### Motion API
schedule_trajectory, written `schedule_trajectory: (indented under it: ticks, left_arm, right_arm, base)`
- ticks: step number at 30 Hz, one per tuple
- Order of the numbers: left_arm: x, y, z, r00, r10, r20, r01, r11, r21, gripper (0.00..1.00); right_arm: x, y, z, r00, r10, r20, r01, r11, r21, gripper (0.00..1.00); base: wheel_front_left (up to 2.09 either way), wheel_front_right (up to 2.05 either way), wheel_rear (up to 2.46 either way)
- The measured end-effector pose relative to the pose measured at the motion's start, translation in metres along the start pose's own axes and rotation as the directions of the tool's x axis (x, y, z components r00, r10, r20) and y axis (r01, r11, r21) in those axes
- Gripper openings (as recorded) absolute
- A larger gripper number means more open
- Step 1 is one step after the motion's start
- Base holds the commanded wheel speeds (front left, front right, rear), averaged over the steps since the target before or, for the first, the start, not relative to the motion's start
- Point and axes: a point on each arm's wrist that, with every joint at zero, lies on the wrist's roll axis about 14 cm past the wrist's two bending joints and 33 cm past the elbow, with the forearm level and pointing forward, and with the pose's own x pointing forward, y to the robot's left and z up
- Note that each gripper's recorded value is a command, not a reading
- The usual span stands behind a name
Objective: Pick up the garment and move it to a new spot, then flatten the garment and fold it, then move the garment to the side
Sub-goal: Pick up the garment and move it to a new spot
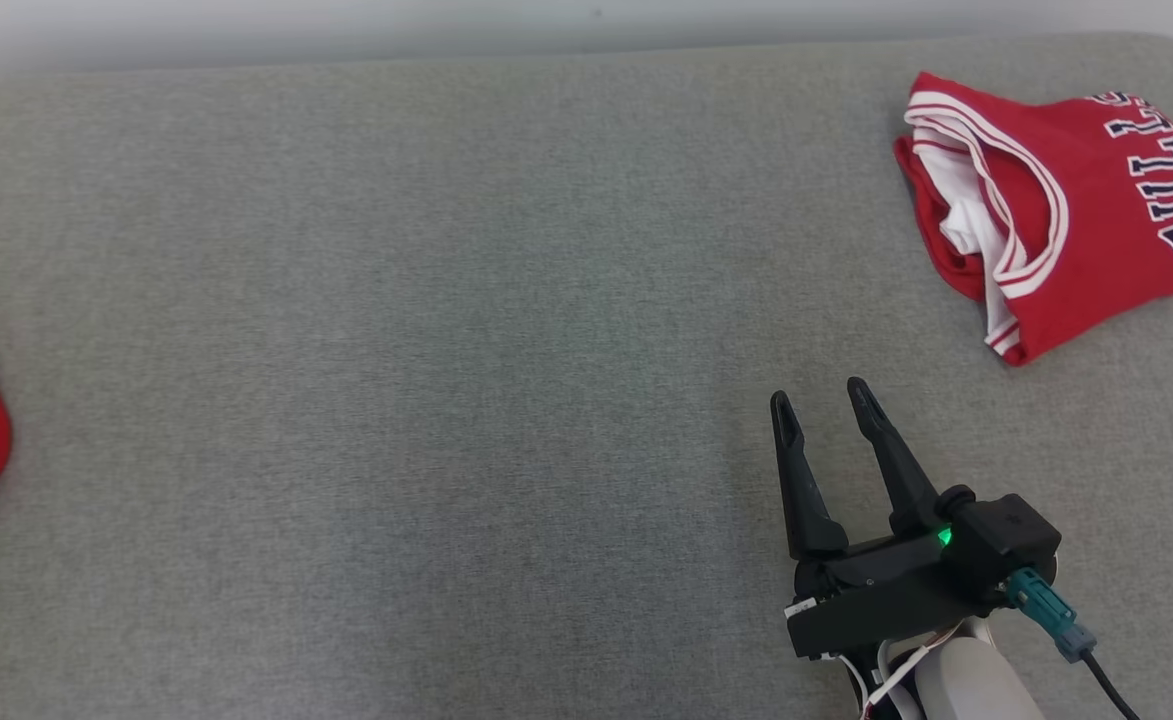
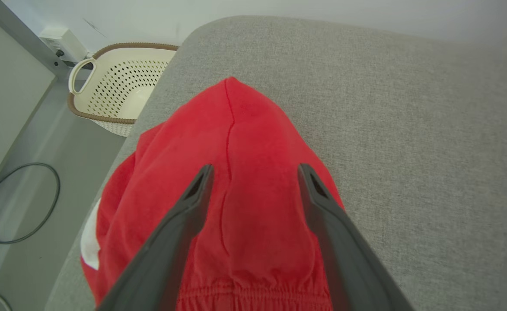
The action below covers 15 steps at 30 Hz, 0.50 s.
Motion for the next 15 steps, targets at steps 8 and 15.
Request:
schedule_trajectory:
  ticks: [8, 15]
  left_arm:
    - [0.005, -0.008, -0.056, 0.976, -0.009, -0.220, 0.009, 1.000, 0.003, 0.00]
    - [0.002, -0.007, -0.038, 0.992, -0.014, -0.126, 0.017, 1.000, 0.024, 0.00]
  right_arm:
    - [-0.001, -0.007, -0.003, 1.000, -0.017, -0.010, 0.017, 1.000, -0.009, 1.00]
    - [0.000, -0.002, -0.003, 1.000, -0.002, -0.012, 0.002, 1.000, -0.016, 1.00]
  base:
    - [0.00, 0.00, 0.00]
    - [0.00, 0.00, 0.00]
